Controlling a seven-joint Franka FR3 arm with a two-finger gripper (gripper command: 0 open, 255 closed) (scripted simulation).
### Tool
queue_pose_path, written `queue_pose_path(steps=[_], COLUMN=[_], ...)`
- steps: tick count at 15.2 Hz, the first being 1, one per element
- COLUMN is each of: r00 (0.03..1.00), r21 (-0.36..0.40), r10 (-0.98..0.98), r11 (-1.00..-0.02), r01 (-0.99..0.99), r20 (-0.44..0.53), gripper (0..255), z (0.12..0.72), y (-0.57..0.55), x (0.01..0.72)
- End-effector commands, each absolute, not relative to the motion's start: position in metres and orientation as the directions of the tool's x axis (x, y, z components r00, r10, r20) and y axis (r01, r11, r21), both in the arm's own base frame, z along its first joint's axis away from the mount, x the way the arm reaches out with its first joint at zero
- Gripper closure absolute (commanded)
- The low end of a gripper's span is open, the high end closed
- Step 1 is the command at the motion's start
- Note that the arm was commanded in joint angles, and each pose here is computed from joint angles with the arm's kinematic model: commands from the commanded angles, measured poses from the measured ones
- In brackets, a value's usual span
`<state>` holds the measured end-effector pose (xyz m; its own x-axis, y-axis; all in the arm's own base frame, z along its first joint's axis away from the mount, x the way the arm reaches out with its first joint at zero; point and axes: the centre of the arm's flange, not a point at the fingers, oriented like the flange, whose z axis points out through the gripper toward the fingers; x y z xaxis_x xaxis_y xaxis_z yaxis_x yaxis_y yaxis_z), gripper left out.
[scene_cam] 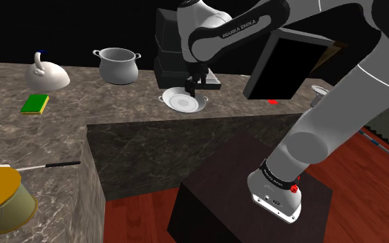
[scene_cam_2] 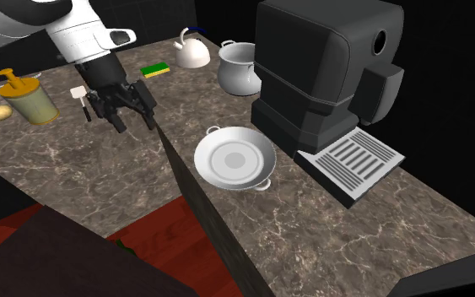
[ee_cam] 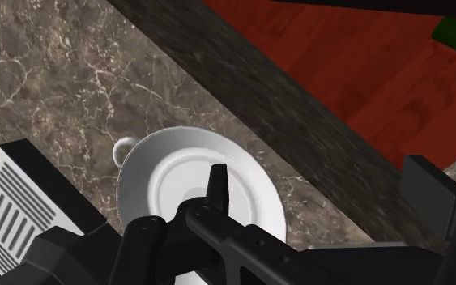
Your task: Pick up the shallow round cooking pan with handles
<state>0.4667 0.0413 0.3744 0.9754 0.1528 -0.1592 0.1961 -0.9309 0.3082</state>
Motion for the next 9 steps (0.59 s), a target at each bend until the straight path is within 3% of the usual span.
queue_pose_path(steps=[1, 9], r00=[0.972, 0.954], r21=[0.342, 0.468], r10=[0.163, 0.194], r11=[-0.915, -0.838], r01=[0.214, 0.282], r20=[-0.171, -0.227], gripper=[0, 0], z=[0.350, 0.256], y=[0.045, 0.056], x=[0.485, 0.548])
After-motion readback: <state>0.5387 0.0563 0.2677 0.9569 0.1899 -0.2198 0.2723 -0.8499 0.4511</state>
